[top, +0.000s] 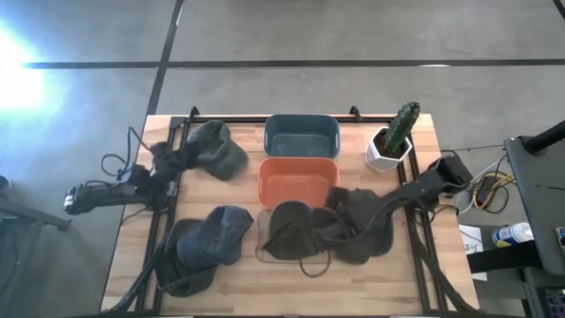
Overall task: Pick & Place hat
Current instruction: Put the gray cap into the transparent bin
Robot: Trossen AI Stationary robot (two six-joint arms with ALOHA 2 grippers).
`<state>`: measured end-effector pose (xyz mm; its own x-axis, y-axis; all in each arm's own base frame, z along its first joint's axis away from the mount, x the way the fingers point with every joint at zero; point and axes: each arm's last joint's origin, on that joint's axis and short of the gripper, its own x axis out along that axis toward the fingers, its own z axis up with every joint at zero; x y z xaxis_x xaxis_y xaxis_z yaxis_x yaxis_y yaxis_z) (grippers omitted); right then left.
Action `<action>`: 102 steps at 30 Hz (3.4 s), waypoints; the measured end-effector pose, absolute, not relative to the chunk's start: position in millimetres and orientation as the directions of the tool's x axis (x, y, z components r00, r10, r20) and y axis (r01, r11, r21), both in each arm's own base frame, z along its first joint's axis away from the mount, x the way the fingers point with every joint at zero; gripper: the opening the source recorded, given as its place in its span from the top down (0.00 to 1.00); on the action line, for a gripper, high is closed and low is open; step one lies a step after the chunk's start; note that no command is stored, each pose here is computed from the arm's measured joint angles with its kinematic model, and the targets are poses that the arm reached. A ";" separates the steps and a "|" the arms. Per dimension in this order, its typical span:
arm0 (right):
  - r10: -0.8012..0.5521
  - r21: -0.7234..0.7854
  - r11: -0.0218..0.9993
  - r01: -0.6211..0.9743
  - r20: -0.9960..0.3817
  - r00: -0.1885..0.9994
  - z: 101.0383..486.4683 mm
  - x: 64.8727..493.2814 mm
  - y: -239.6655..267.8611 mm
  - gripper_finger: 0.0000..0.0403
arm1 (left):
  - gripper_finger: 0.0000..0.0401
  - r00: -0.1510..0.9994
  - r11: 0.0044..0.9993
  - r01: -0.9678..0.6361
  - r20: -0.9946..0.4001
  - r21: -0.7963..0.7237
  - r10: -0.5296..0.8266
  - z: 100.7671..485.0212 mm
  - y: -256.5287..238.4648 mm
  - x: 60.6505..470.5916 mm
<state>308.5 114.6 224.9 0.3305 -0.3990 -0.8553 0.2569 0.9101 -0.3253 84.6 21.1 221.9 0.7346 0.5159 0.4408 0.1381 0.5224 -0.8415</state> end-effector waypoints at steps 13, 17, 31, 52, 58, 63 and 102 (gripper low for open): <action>-0.426 -0.327 0.870 0.369 -0.874 0.231 225.5 319.5 64.4 0.44 | 0.57 0.701 0.524 -0.713 -0.481 -0.466 0.527 249.4 25.4 125.7; -0.416 -0.312 0.867 0.390 -0.883 0.219 225.2 319.9 60.2 0.44 | 0.57 0.570 0.570 -0.793 -0.587 -0.213 0.574 260.2 29.4 150.4; -0.348 -0.217 0.862 0.458 -0.911 0.224 230.5 317.4 60.0 0.44 | 0.57 0.181 0.383 -0.919 -0.766 0.092 0.617 273.4 66.6 153.8; -0.242 -0.085 0.879 0.469 -0.927 0.286 246.0 313.7 59.2 0.44 | 0.58 0.252 0.555 -0.831 -0.917 -0.042 0.308 267.9 40.7 141.6; -0.196 -0.042 0.886 0.462 -0.937 0.290 246.0 316.2 53.1 0.44 | 0.58 0.312 0.437 -0.866 -0.945 -0.242 0.097 273.2 2.8 129.1; -0.185 -0.020 0.883 0.469 -0.933 0.309 246.2 319.7 46.8 0.44 | 0.58 0.308 0.435 -0.855 -0.951 -0.284 -0.016 271.6 -30.0 126.6; -0.181 0.029 0.875 0.483 -0.906 0.382 258.5 330.3 35.2 0.44 | 0.58 0.161 0.480 -0.877 -0.924 0.027 0.346 232.9 138.9 159.6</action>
<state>330.3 35.2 258.5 0.3823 -0.1805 -0.9062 0.4830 0.8751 0.0294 159.6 138.9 232.9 0.1606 0.3458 -0.9245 -0.8769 0.4799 0.0272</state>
